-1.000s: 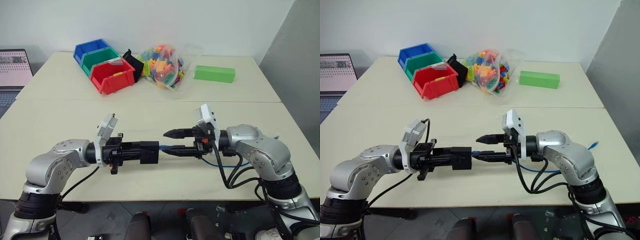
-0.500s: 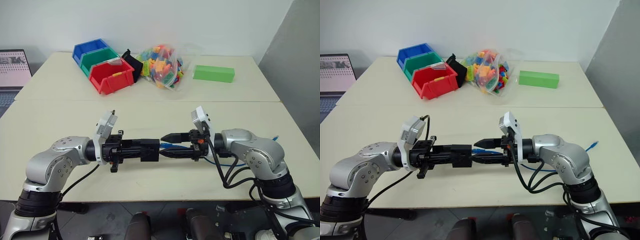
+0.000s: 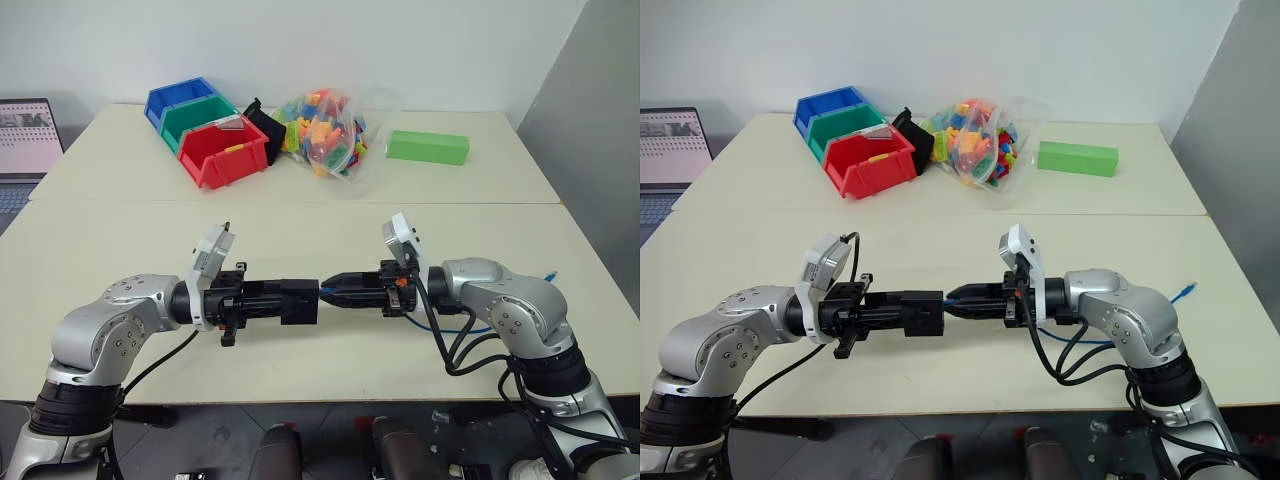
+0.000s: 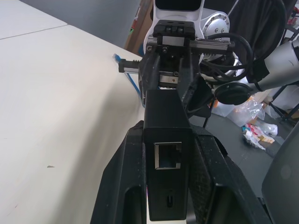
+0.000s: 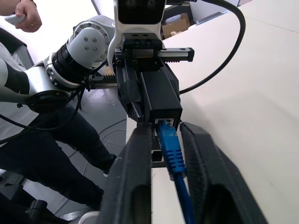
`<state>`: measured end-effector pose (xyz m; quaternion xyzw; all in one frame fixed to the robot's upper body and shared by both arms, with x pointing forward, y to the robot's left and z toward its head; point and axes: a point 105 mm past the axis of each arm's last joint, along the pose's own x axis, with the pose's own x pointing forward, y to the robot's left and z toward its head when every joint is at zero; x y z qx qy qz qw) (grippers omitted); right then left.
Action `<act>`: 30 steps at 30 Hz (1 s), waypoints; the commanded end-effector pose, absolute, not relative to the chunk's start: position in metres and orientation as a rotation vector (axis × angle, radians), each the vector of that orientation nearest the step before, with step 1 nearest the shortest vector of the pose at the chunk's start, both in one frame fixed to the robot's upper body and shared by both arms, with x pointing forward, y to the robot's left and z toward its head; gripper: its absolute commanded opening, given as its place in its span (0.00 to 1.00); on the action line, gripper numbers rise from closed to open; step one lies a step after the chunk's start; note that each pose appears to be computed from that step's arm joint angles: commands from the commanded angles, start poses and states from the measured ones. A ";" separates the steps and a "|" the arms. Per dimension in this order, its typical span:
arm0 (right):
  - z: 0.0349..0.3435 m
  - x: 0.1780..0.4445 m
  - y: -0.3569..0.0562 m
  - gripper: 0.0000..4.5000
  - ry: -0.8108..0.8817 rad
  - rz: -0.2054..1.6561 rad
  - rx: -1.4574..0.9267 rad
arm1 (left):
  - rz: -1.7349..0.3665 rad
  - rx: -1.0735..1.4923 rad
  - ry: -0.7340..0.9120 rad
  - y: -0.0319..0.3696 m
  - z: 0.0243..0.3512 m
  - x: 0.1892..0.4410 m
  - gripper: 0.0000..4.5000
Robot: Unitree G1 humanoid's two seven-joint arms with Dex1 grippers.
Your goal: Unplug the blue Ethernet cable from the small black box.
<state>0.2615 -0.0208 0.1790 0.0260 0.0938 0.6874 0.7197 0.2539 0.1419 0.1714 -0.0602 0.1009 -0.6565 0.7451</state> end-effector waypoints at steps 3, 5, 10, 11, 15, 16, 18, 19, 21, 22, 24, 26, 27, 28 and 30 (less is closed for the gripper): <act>0.187 0.255 -0.018 0.00 0.159 1.558 0.000 | -1.439 -0.105 0.169 0.142 0.184 0.255 0.17; 0.187 0.255 -0.017 0.00 0.156 1.562 -0.002 | -1.439 -0.109 0.166 0.141 0.185 0.255 0.17; 0.188 0.255 -0.017 0.00 0.149 1.563 0.000 | -1.440 -0.110 0.167 0.141 0.185 0.255 0.17; 0.188 0.256 -0.017 0.00 0.150 1.563 0.002 | -1.440 -0.109 0.168 0.141 0.185 0.255 0.17; 0.186 0.256 -0.019 0.00 0.159 1.566 -0.003 | -1.440 -0.108 0.169 0.142 0.185 0.255 0.17; 0.185 0.256 -0.020 0.00 0.163 1.564 -0.004 | -1.438 -0.108 0.169 0.142 0.186 0.255 0.17; 0.181 0.257 -0.024 0.00 0.178 1.557 -0.013 | -1.435 -0.105 0.168 0.144 0.186 0.255 0.17; 0.180 0.257 -0.025 0.00 0.185 1.554 -0.015 | -1.433 -0.103 0.169 0.144 0.187 0.255 0.17; 0.178 0.257 -0.029 0.00 0.196 1.549 -0.018 | -1.430 -0.100 0.169 0.145 0.187 0.256 0.17; 0.177 0.257 -0.030 0.00 0.198 1.548 -0.018 | -1.430 -0.099 0.170 0.146 0.187 0.256 0.17; 0.177 0.258 -0.031 0.00 0.200 1.546 -0.018 | -1.428 -0.096 0.170 0.146 0.187 0.256 0.17; 0.177 0.258 -0.032 0.00 0.199 1.543 -0.016 | -1.425 -0.094 0.171 0.146 0.187 0.256 0.17; 0.178 0.258 -0.032 0.00 0.198 1.542 -0.015 | -1.424 -0.093 0.172 0.146 0.187 0.256 0.17; 0.178 0.258 -0.033 0.00 0.198 1.542 -0.015 | -1.423 -0.092 0.171 0.146 0.187 0.257 0.17; 0.178 0.258 -0.033 0.00 0.195 1.540 -0.016 | -1.422 -0.091 0.170 0.146 0.187 0.257 0.17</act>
